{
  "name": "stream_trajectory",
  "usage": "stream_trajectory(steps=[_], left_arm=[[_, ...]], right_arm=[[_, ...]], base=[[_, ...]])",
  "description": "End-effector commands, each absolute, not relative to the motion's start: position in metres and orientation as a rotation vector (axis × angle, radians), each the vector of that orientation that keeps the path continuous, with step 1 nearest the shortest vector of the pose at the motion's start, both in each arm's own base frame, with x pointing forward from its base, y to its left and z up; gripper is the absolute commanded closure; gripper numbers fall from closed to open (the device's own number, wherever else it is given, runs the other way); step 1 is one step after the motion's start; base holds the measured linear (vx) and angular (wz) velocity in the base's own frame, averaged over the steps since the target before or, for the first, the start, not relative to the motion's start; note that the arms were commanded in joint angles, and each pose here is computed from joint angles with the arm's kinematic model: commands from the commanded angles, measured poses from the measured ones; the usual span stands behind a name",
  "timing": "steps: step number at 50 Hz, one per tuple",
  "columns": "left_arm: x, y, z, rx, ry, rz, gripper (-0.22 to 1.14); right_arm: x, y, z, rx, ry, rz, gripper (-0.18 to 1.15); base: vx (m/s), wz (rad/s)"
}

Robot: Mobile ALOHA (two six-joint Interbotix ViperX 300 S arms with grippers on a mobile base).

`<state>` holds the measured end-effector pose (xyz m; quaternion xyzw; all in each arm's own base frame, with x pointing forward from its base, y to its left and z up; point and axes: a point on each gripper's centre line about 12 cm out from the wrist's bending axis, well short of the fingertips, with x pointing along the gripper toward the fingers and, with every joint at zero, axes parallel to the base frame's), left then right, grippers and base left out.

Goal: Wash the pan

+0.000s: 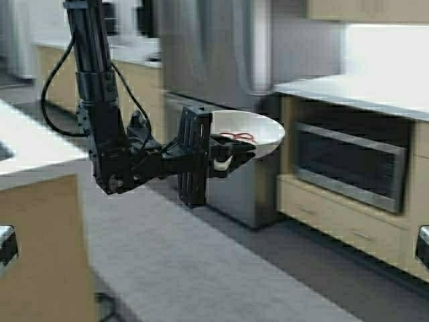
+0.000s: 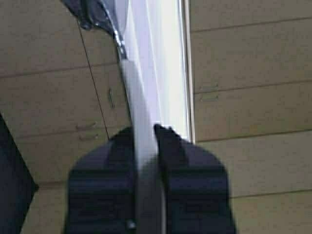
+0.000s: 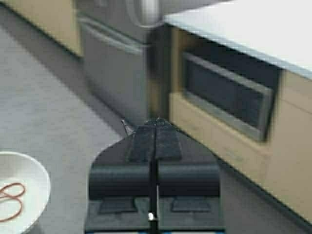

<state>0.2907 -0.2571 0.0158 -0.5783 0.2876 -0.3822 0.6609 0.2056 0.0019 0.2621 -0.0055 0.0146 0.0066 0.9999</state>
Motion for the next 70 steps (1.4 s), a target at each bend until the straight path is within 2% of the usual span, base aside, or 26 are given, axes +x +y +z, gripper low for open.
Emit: stream_trajectory(steps=[1,27,43,59,70], left_arm=[[0.296,-0.262,0.041,-1.315,0.576,-0.937,0.89],[0.295,-0.264,0.052,-1.325,0.567,-0.977,0.89],[0.294,-0.252,0.047,-1.339,0.586,-0.932,0.89],[0.318,-0.226,0.048,-1.388,0.609,-0.930,0.89],[0.351,-0.207,0.050,-1.432,0.581,-0.915,0.89]], right_arm=[[0.208,0.002,0.272,-0.008,0.006,0.012,0.89],[0.207,0.002,0.274,-0.009,-0.006,0.013,0.89],[0.206,0.002,0.270,-0.013,0.005,0.013,0.89],[0.207,0.002,0.271,-0.025,0.014,0.013,0.89],[0.206,0.002,0.270,-0.020,0.015,0.013,0.89]], base=[[0.20,0.64],[0.18,0.51],[0.18,0.48],[0.17,0.54],[0.16,0.44]])
